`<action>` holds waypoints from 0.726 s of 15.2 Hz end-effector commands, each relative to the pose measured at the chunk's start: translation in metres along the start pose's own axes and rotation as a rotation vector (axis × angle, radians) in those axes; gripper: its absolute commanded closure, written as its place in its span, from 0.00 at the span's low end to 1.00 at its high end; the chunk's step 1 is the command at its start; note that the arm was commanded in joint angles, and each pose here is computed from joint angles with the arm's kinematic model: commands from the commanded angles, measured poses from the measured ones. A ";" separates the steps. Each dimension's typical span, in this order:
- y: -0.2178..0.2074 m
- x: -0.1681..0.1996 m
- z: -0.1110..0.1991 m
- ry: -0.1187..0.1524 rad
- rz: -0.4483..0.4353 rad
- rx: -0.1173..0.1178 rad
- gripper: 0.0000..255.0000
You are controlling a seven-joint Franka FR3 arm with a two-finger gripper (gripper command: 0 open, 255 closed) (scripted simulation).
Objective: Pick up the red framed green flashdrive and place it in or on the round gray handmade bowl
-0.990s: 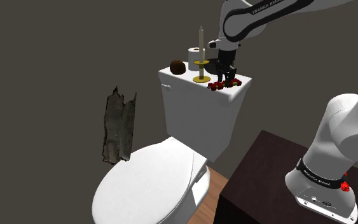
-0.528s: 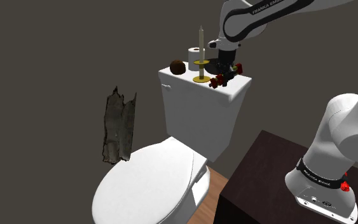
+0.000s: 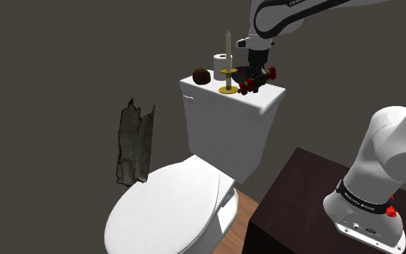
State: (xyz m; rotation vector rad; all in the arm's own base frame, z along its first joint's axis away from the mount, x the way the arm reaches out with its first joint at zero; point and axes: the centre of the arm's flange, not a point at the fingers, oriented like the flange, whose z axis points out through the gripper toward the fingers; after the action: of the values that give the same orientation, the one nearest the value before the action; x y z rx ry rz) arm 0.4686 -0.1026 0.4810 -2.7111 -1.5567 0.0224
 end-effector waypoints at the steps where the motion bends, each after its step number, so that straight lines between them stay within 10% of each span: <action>1: -0.001 0.000 -0.010 0.000 0.000 0.000 1.00; 11: -0.002 0.000 -0.063 0.000 0.000 0.000 1.00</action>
State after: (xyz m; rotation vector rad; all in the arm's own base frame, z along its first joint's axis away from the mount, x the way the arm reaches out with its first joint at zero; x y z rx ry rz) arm 0.4676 -0.1021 0.5387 -2.7113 -1.5568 0.0222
